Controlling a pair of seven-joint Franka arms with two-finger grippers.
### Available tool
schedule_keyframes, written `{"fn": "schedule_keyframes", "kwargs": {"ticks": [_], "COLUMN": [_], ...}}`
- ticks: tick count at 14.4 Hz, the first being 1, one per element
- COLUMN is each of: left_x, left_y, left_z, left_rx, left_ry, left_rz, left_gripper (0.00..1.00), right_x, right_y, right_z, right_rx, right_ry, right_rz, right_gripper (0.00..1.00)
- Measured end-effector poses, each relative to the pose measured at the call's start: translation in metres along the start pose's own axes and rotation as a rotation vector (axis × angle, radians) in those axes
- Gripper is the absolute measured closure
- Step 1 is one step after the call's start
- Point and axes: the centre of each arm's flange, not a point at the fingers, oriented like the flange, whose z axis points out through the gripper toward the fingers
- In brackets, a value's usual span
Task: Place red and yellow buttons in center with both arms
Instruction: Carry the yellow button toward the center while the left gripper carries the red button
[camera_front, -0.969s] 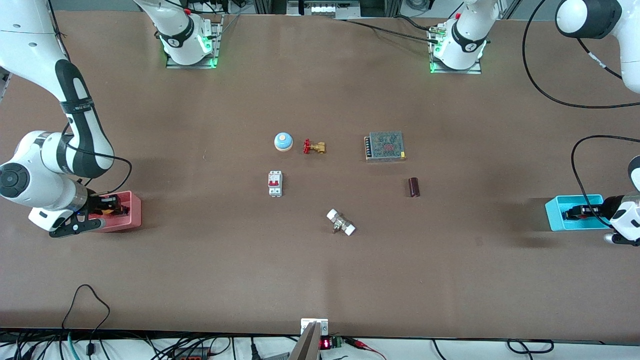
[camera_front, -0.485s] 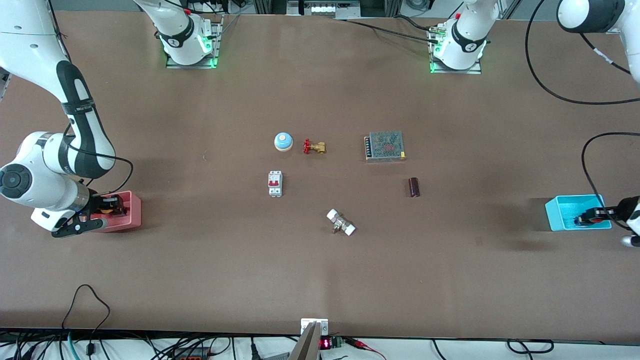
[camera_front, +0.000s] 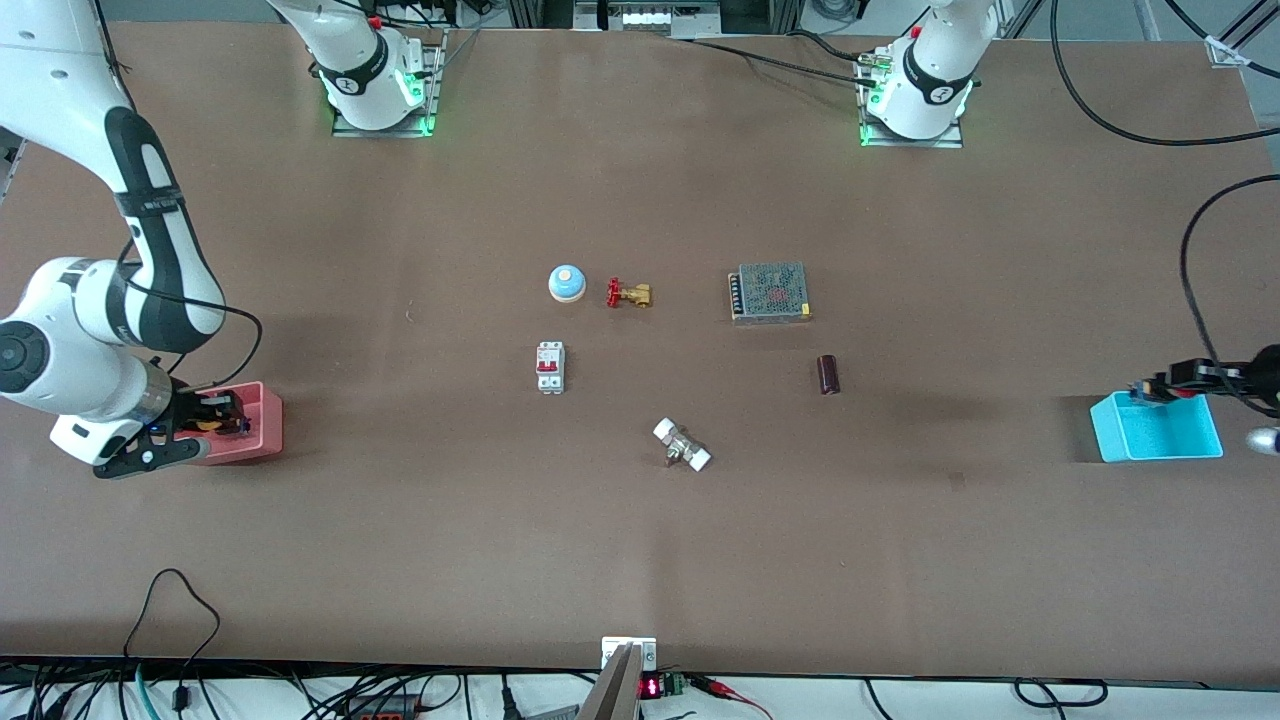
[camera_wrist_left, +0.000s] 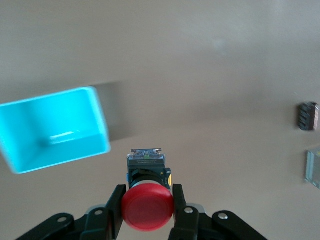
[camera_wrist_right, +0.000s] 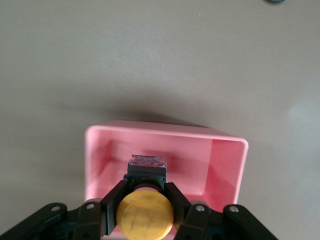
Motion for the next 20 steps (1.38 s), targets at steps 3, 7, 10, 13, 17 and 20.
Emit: {"fn": "schedule_keyframes", "kwargs": {"ticks": [3, 7, 10, 13, 17, 20], "left_x": [0.009, 0.006, -0.011, -0.022, -0.029, -0.034], "left_y": [0.03, 0.053, 0.063, 0.076, 0.079, 0.081], "left_z": [0.051, 0.092, 0.118, 0.14, 0.17, 0.192], "left_rx": [-0.045, -0.029, -0.013, 0.001, 0.01, 0.018], "left_ry": [-0.083, -0.066, -0.066, -0.055, -0.026, 0.007], "left_rz": [0.001, -0.027, -0.063, -0.095, -0.111, -0.122], "left_gripper": [0.58, 0.58, 0.58, 0.58, 0.58, 0.58], "right_x": [-0.001, 0.013, 0.022, 0.016, 0.007, 0.007], "right_y": [-0.035, -0.143, -0.241, -0.289, -0.29, -0.29], "right_z": [-0.07, -0.095, -0.065, -0.02, 0.02, 0.025], "right_rx": [0.019, 0.05, 0.054, 0.074, 0.082, 0.073], "right_ry": [-0.027, -0.057, -0.043, -0.014, -0.033, -0.033], "right_rz": [0.004, 0.155, 0.248, 0.275, 0.277, 0.267], "right_gripper": [0.63, 0.63, 0.63, 0.63, 0.63, 0.63]}}
